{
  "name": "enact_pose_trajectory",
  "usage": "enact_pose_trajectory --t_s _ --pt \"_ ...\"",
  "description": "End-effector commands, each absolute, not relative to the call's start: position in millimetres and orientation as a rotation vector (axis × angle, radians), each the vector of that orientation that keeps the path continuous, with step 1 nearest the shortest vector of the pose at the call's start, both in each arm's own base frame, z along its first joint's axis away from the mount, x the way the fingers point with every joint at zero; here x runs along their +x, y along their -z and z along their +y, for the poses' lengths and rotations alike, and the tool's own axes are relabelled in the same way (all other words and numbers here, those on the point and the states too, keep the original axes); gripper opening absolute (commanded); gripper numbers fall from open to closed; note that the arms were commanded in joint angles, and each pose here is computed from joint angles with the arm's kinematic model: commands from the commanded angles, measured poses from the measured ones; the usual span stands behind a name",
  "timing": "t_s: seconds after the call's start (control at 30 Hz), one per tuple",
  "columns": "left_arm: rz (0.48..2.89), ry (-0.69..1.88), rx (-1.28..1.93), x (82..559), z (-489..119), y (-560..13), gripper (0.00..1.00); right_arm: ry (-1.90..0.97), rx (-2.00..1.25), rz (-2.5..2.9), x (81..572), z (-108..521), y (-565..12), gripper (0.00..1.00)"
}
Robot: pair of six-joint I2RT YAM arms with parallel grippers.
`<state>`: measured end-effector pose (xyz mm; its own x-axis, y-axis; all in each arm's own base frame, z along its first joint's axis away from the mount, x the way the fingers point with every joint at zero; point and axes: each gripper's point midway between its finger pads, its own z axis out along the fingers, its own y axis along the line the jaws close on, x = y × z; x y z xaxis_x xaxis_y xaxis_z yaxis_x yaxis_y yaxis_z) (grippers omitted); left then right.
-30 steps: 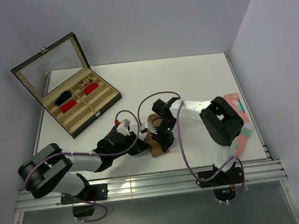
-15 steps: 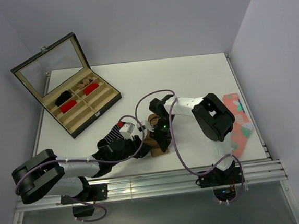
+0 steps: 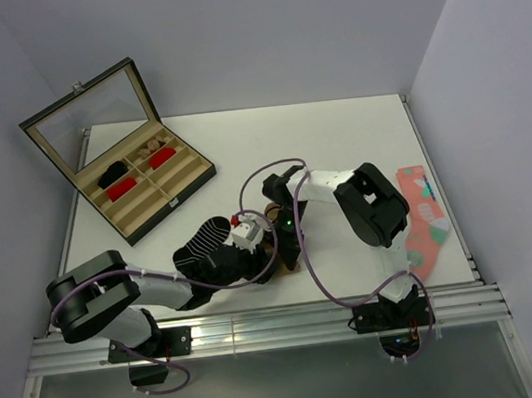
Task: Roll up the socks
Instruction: Roll the sock at the center of the board.
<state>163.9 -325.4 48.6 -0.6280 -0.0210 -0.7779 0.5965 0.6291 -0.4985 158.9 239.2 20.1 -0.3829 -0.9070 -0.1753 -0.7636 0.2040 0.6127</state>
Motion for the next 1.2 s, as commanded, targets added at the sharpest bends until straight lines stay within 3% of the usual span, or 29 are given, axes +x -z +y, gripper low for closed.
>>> enact_pose_trajectory --t_s 0.0,0.7,0.9,1.07,1.17 --pt "1.965 1.037 0.531 169 -349 -71 0.50 0.764 1.665 -2.284 178 228 9 0.17" --pt "2.043 1.038 0.614 159 -352 -43 0.48 0.768 1.610 -2.309 184 235 11 0.17" --pt "2.075 1.116 0.595 146 -351 -39 0.35 0.779 1.605 -2.348 187 240 12 0.18" --pt "2.099 1.159 0.584 140 -354 -39 0.19 0.795 1.584 -2.371 188 244 10 0.19" --pt "2.119 1.201 0.574 135 -356 -37 0.08 0.802 1.579 -2.390 190 246 9 0.28"
